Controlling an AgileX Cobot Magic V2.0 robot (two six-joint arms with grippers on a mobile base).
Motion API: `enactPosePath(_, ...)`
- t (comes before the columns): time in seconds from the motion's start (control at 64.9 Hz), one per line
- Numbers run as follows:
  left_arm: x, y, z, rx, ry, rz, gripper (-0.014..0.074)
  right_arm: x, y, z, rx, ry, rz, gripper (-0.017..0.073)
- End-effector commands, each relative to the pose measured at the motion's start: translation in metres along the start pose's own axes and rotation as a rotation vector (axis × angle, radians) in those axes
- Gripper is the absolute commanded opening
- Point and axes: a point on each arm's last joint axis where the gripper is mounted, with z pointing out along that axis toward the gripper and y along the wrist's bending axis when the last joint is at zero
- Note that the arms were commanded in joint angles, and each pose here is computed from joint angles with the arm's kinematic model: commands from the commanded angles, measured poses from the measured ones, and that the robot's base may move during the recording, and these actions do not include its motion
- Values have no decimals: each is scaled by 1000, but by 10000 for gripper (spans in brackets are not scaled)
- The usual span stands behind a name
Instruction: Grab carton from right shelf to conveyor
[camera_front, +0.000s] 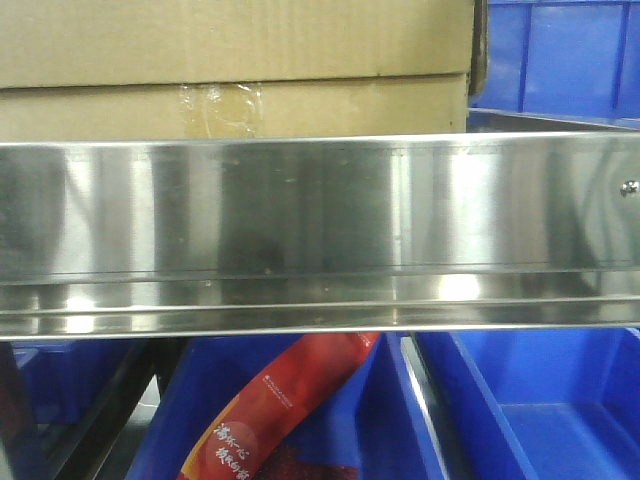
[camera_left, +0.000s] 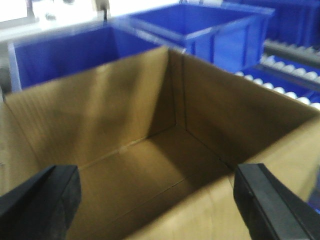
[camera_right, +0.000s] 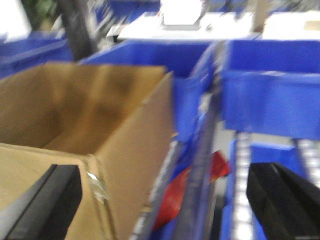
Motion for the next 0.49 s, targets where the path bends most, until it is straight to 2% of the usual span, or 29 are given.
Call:
enactPosePath(0.0, -18, 8, 16, -31, 46, -84, 526, -23, 4, 20, -39, 64, -24, 568)
enactPosePath(0.108, -31, 24, 33, -127, 124, -137, 526, -48, 5, 47, -59, 148, -23, 568)
enactPosePath(0.216, -39, 40, 47, -223, 196, -167, 526, -63, -1, 79, 15, 230, -12, 568)
enactPosePath(0.324, -37, 56, 63, -275, 260, -193, 526, -76, 0, 106, 53, 274, -17, 568)
enactPosePath(0.385, -35, 65, 69, -304, 273, -230, 526, -76, 5, 127, 35, 294, -23, 568)
enactPosePath(0.478, -29, 78, 78, -337, 289, -258, 526, -75, 9, 154, 19, 314, -23, 568)
